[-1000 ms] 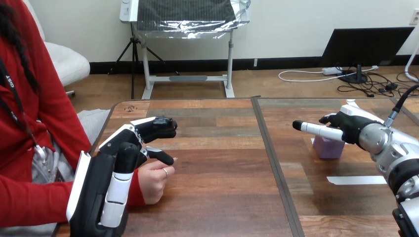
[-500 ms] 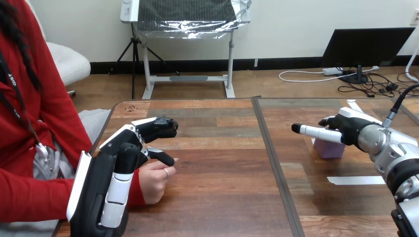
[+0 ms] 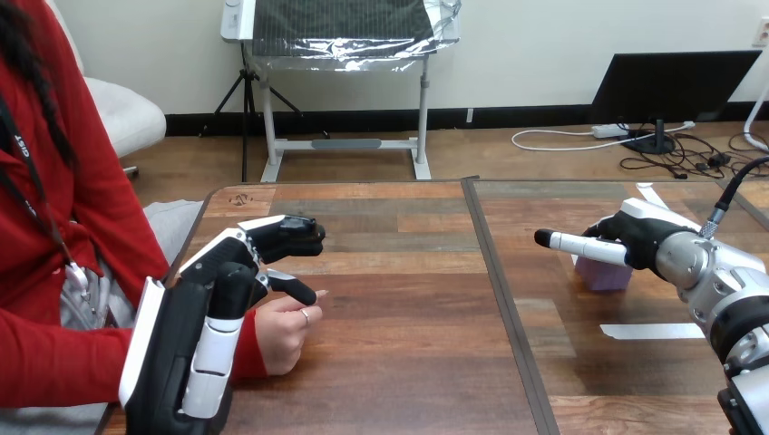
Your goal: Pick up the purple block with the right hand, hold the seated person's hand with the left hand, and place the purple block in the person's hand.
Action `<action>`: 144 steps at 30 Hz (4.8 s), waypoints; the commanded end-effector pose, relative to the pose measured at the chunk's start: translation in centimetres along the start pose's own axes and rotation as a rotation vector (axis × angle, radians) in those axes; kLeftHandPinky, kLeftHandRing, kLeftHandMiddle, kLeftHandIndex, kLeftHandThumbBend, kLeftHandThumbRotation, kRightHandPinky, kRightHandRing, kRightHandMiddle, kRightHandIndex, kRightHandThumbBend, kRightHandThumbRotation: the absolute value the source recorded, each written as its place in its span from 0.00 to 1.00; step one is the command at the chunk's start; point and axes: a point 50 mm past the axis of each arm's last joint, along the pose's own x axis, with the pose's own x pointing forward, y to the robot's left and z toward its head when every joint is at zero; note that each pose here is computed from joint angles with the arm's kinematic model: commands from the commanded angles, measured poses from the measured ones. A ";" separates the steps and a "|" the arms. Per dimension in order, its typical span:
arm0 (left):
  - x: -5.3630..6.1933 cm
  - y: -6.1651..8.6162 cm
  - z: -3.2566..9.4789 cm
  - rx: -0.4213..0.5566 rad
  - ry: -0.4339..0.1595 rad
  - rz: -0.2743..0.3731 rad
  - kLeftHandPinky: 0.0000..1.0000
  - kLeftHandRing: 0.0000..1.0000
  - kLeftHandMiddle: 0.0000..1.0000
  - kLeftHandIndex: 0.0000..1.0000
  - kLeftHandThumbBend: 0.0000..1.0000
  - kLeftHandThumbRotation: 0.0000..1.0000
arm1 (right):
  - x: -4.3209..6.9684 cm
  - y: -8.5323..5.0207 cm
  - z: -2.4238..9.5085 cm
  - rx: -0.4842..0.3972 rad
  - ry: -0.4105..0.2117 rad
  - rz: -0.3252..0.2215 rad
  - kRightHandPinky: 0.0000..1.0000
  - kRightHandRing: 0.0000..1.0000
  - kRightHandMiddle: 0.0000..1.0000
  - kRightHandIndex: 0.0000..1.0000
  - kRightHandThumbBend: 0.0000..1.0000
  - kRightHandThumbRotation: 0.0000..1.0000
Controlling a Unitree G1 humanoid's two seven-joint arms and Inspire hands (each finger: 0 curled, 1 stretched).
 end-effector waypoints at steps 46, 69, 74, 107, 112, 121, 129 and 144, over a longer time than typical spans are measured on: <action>1.0 0.0 0.6 -0.003 -0.073 0.004 0.46 0.70 0.70 0.64 0.62 1.00 | -0.7 -4.3 2.2 0.243 -0.151 -0.315 0.25 0.29 0.37 0.36 0.74 1.00; 0.8 -0.2 0.5 -0.032 -0.056 0.013 0.48 0.72 0.71 0.65 0.62 1.00 | -1.2 -6.1 2.7 0.374 -0.198 -0.408 0.32 0.37 0.43 0.43 0.71 1.00; 0.8 -0.2 0.5 -0.032 -0.057 0.012 0.48 0.72 0.71 0.65 0.62 1.00 | -1.1 -6.0 2.7 0.337 -0.200 -0.372 0.46 0.50 0.53 0.54 0.70 1.00; 0.7 0.0 0.6 -0.031 -0.060 0.003 0.50 0.72 0.71 0.65 0.62 1.00 | -0.4 -3.0 1.8 0.136 -0.127 -0.120 0.76 0.84 0.89 0.89 0.81 1.00; 0.7 0.0 0.6 -0.031 -0.061 0.000 0.50 0.72 0.71 0.65 0.61 1.00 | -0.3 -2.6 1.7 0.131 -0.118 -0.111 0.78 0.86 0.90 0.91 0.82 1.00; 0.6 0.0 0.6 -0.031 -0.055 0.002 0.50 0.72 0.71 0.65 0.63 1.00 | -0.2 -2.1 1.7 0.103 -0.096 -0.086 0.80 0.89 0.91 0.92 0.84 1.00; 0.6 0.0 0.6 -0.038 -0.059 0.005 0.50 0.72 0.71 0.65 0.63 1.00 | -0.1 -1.6 1.6 0.098 -0.091 -0.061 0.82 0.90 0.92 0.93 0.83 1.00; 0.5 0.0 0.6 -0.041 -0.051 0.002 0.51 0.73 0.71 0.65 0.64 1.00 | 0.0 -0.9 1.5 0.062 -0.076 -0.034 0.84 0.92 0.93 0.92 0.83 1.00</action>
